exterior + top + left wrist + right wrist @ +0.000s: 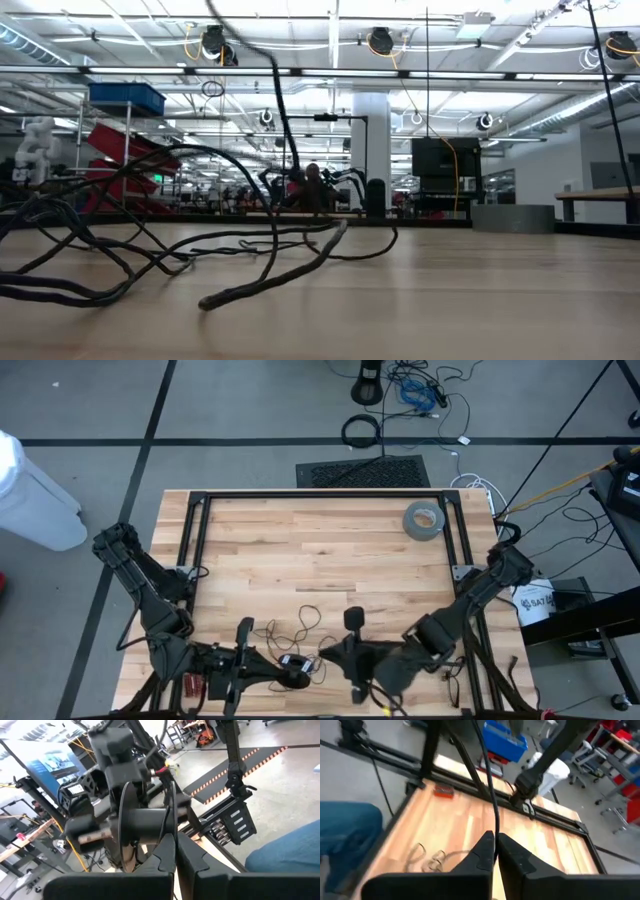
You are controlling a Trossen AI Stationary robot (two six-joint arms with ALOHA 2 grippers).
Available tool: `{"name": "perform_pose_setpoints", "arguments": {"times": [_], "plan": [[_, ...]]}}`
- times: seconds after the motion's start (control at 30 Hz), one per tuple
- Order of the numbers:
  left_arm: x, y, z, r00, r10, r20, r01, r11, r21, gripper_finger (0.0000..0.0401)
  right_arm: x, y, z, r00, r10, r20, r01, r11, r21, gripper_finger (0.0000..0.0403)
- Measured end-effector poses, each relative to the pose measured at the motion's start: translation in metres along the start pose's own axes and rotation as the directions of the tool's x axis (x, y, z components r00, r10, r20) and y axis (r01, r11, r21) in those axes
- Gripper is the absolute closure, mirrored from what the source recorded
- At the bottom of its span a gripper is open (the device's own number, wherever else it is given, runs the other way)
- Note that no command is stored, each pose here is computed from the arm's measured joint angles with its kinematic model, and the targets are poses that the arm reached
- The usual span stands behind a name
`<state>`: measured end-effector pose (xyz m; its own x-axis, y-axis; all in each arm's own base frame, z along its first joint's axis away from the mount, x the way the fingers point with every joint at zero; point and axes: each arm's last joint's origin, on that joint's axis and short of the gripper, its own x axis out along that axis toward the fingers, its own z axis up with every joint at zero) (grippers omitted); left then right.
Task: Coil cords
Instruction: Coil the black wire onto the spool
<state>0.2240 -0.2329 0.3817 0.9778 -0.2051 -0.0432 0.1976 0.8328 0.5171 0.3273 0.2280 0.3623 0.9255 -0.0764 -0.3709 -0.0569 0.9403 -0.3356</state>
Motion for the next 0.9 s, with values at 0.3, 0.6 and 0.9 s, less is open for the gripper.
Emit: {"name": "perform_pose_setpoints", "arguments": {"times": [0.3,0.6,0.9], "plan": [[0.000,0.000,0.000,1.000,-0.001,-0.002,0.001,1.000,0.001,0.0400,0.013,-0.012,-0.017,0.987,0.056,-0.148,-0.053,0.998,0.026,0.0366],[0.000,0.000,0.000,1.000,0.008,-0.008,-0.008,1.000,-0.001,0.0400,0.011,0.008,-0.039,0.973,0.103,-0.205,-0.086,0.992,0.090,0.0350],[0.000,0.002,-0.001,0.998,0.049,-0.030,-0.049,0.999,0.002,0.0400,0.029,0.052,-0.112,0.997,0.065,-0.050,-0.057,0.989,0.139,0.0350]]}}
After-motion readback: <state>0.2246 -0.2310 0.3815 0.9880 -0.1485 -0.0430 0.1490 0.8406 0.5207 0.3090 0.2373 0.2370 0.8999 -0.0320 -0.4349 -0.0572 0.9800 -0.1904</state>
